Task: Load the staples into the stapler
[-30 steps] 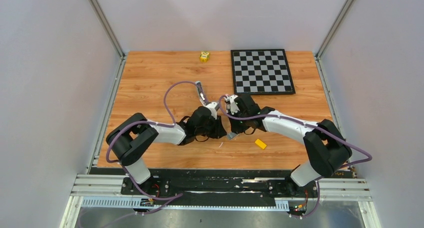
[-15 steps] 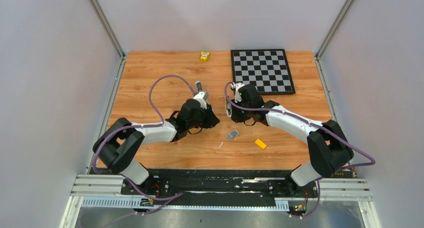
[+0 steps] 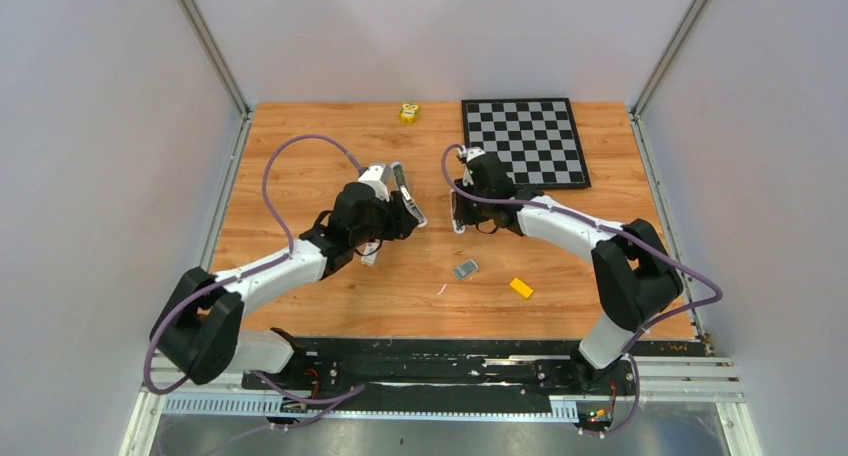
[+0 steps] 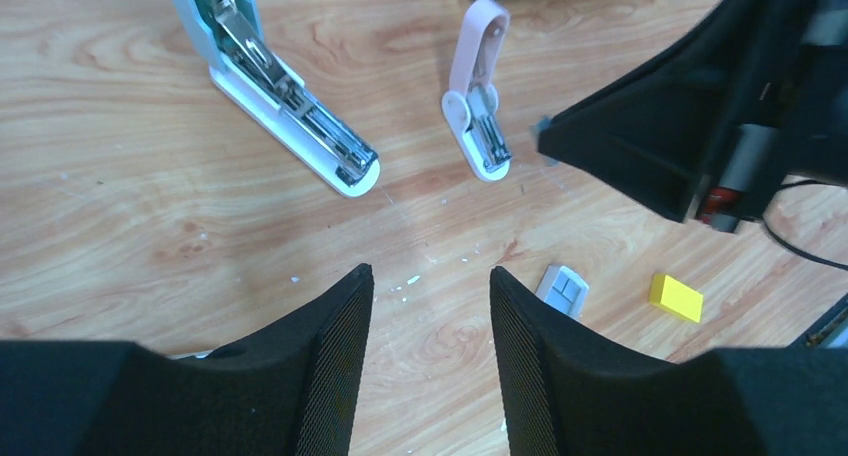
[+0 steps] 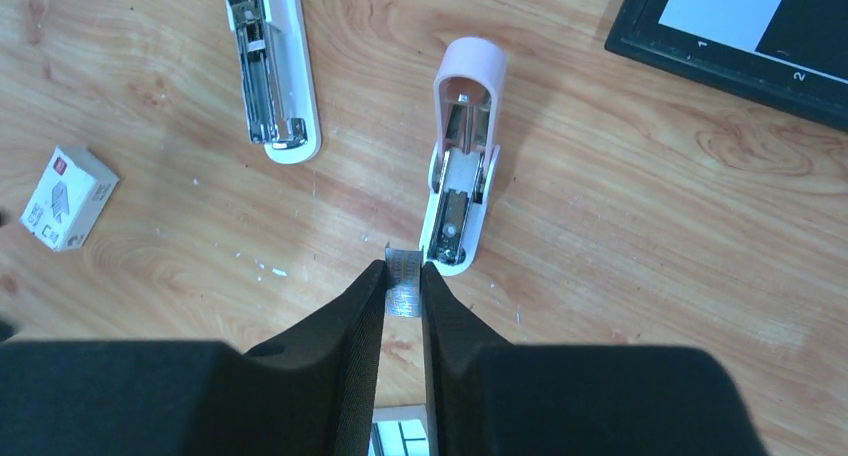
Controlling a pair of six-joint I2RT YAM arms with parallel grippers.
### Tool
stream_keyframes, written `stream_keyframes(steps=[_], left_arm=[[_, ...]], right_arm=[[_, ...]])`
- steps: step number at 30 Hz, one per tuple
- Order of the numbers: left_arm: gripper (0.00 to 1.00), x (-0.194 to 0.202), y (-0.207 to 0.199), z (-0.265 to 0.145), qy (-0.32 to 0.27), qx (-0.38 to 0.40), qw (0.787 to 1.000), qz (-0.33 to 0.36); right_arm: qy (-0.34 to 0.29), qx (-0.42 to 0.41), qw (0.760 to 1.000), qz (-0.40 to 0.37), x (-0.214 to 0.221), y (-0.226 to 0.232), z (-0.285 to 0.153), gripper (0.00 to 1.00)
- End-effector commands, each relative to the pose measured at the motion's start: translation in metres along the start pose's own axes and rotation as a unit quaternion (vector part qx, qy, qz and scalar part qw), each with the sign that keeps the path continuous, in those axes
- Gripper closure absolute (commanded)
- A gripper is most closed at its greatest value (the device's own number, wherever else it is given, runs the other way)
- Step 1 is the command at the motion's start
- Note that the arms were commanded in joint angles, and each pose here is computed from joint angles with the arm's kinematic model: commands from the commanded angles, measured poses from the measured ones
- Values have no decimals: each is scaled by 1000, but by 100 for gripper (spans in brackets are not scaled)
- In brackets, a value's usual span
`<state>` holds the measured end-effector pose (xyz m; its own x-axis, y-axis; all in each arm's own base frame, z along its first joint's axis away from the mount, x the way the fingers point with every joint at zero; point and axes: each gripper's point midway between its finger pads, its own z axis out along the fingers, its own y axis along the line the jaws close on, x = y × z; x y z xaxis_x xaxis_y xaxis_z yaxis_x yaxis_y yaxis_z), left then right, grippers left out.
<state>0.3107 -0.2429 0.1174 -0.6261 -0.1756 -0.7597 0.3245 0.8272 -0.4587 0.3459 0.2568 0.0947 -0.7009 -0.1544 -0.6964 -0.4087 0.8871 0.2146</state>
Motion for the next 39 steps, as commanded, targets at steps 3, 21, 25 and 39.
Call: stream_keyframes(steps=[3, 21, 25, 39], left_arm=[[49, -25, 11, -26, -24, -44, 998, 46], [48, -18, 8, -35, -14, -30, 998, 57], [48, -17, 8, -36, -14, -30, 998, 61], [48, -17, 8, -33, -14, -28, 998, 63]], right_arm=[[-17, 20, 999, 17, -18, -7, 16, 78], [-6, 48, 999, 23, -9, -18, 36, 79], [-4, 49, 998, 24, -7, -19, 38, 79], [-3, 54, 998, 30, -3, -22, 44, 80]])
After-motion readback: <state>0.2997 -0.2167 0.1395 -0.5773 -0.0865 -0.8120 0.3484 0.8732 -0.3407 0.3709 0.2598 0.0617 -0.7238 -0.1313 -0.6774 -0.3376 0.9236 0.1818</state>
